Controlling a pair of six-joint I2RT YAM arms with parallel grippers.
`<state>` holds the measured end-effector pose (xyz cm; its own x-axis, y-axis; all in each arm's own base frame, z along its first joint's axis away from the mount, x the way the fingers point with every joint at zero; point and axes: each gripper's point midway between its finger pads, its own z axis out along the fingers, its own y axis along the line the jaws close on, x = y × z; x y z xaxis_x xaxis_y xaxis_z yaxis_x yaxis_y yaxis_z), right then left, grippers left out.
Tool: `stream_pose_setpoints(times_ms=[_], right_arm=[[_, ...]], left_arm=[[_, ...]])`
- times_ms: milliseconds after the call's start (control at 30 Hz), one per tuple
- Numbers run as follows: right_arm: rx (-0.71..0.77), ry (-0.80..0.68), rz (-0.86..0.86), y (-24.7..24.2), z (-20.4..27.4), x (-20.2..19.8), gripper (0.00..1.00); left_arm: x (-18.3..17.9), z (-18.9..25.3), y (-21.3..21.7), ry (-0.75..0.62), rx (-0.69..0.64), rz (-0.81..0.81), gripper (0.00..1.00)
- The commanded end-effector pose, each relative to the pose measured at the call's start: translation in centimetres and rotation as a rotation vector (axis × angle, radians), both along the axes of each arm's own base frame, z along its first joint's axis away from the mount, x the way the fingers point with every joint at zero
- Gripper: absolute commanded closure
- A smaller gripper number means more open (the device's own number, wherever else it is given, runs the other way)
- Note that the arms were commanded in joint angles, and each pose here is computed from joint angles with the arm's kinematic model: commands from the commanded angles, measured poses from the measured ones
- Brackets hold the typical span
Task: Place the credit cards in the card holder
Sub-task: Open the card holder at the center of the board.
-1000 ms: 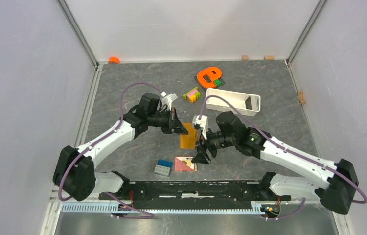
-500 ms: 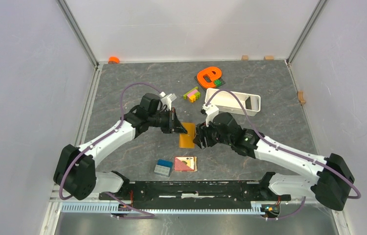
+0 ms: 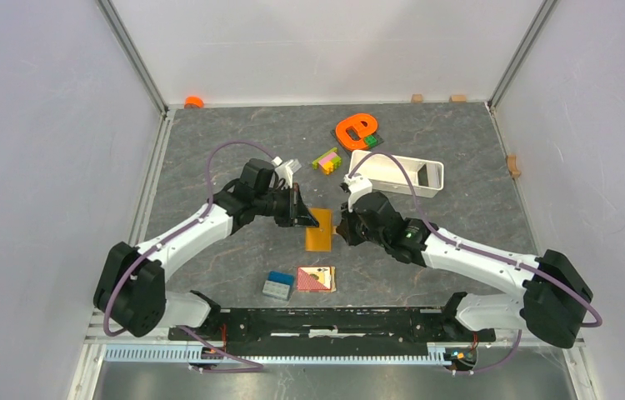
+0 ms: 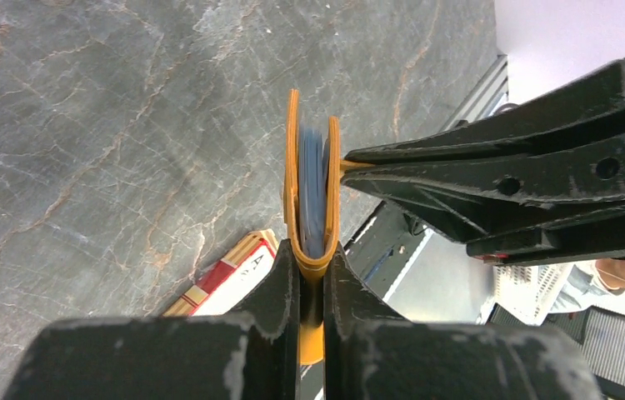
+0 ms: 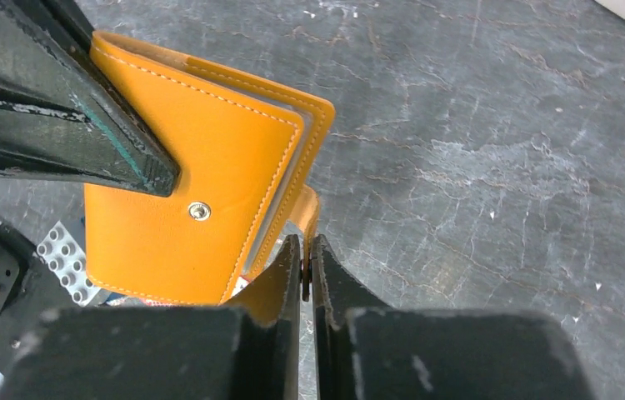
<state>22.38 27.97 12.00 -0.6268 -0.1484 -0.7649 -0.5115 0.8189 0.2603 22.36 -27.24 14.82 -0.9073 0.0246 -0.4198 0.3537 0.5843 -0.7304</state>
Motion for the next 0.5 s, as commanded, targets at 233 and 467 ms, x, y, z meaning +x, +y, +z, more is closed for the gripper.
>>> stream_pose_setpoints(times_ms=[233, 467], right_arm=[[-0.011, -0.035, -0.042, -0.6, -1.4, 0.7, 1.0], [0.022, -0.029, -0.013, 0.0, -1.1, 0.3, 1.0]], left_arm=[[1.9, -6.9, 1.1, 0.143, 0.202, 0.1, 0.32], [2.4, -7.0, 1.1, 0.133, 0.207, 0.112, 0.08]])
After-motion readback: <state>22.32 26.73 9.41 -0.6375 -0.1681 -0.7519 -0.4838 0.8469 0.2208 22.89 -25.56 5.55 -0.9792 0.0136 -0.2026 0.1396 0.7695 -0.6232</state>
